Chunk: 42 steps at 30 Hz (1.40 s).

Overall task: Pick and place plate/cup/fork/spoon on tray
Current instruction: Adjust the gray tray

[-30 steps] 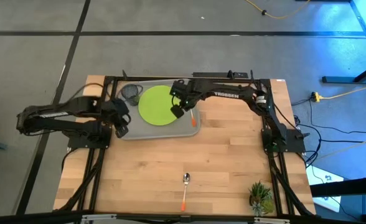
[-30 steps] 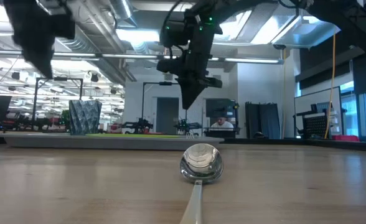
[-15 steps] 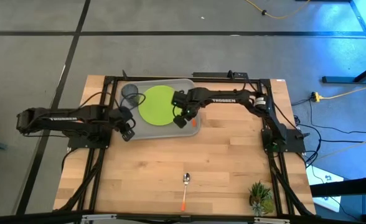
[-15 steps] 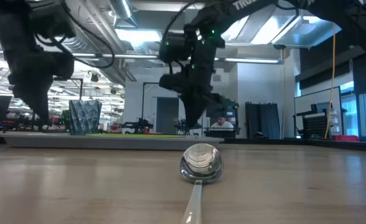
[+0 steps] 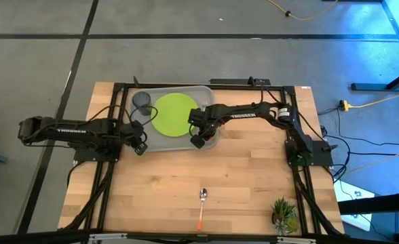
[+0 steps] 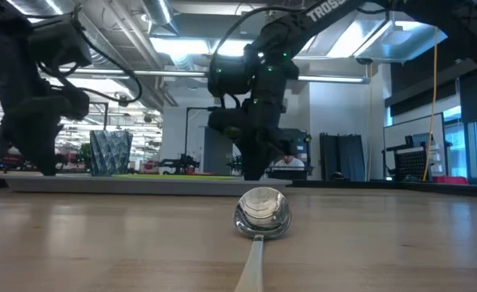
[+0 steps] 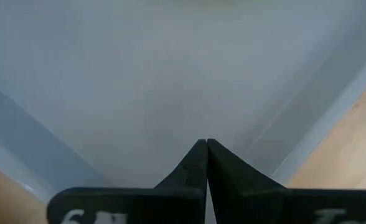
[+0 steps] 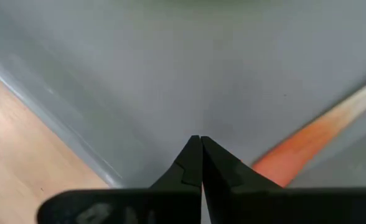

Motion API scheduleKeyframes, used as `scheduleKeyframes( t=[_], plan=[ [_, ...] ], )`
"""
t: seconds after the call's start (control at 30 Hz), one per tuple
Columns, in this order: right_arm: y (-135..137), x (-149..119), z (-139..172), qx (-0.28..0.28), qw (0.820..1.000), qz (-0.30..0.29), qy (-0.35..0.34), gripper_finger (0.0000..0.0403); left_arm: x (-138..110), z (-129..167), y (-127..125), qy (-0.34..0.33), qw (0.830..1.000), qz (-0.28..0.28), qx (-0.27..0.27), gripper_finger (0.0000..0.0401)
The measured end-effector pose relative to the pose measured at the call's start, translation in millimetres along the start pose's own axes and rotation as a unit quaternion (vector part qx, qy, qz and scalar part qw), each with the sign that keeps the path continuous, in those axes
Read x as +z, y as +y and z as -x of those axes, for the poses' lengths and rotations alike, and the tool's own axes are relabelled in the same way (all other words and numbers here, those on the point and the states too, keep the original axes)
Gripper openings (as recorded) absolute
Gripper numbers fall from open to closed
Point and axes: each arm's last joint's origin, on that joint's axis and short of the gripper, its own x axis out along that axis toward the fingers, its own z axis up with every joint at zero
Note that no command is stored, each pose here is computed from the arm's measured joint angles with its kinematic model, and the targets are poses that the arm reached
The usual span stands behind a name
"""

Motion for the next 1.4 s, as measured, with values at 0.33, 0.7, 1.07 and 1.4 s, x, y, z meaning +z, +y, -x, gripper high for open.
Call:
scheduleKeyframes(
  t=[0.33,0.7,1.07,1.4],
  plan=[
    [6,-18,-13,0.011,1.000,-0.005,0.022,0.0001,-2,0,-2,-0.004,1.000,-0.006,0.003,0.0000],
    [21,-38,-20,0.014,0.998,0.016,0.065,0.0001,-6,-1,-9,-0.001,1.000,0.004,-0.009,0.0000],
    [33,-62,-21,-0.014,0.992,0.032,0.121,0.0003,-10,0,-14,0.003,1.000,0.012,-0.021,0.0000],
    [45,-83,-22,-0.039,0.985,0.052,0.162,0.0004,-12,0,-15,0.004,1.000,0.010,-0.024,0.0000]
  ],
)
